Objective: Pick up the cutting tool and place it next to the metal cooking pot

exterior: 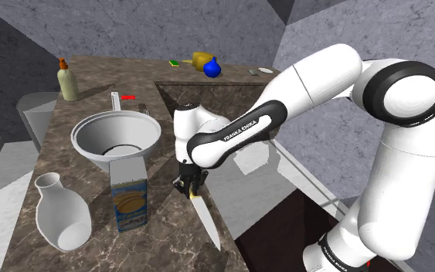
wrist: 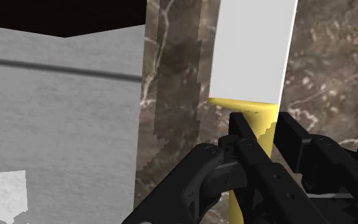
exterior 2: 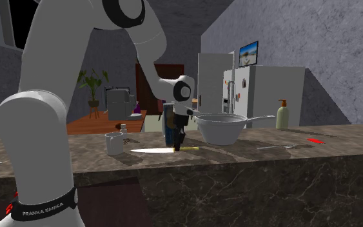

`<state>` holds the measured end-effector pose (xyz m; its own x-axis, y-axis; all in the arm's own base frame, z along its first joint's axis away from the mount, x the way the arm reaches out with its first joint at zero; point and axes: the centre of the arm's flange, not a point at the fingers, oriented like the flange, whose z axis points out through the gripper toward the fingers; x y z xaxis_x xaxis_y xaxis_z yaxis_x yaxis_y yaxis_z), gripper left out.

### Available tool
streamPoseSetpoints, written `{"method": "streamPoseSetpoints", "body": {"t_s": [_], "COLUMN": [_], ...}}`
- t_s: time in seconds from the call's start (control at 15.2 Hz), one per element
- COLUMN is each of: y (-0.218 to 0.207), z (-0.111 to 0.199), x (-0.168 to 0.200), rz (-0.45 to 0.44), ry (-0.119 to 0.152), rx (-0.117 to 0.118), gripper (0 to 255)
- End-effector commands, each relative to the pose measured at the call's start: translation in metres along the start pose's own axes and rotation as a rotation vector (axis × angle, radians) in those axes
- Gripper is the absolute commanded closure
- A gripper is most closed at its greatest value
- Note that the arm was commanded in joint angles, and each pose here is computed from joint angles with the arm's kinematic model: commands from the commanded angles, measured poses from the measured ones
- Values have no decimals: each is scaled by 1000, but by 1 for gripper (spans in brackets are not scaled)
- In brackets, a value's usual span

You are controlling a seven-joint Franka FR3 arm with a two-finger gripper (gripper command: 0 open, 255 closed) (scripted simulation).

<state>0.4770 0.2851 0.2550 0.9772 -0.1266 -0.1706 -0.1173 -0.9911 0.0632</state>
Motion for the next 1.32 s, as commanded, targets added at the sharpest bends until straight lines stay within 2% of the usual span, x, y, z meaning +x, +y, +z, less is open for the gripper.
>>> {"method": "streamPoseSetpoints", "body": {"t_s": [0.0,1.25], "y": [0,6], "z": [-10,-109], "x": [-1,-18], "rz": [0,0], "ry": [0,0], "rx": [0,0], "gripper": [255,255]}}
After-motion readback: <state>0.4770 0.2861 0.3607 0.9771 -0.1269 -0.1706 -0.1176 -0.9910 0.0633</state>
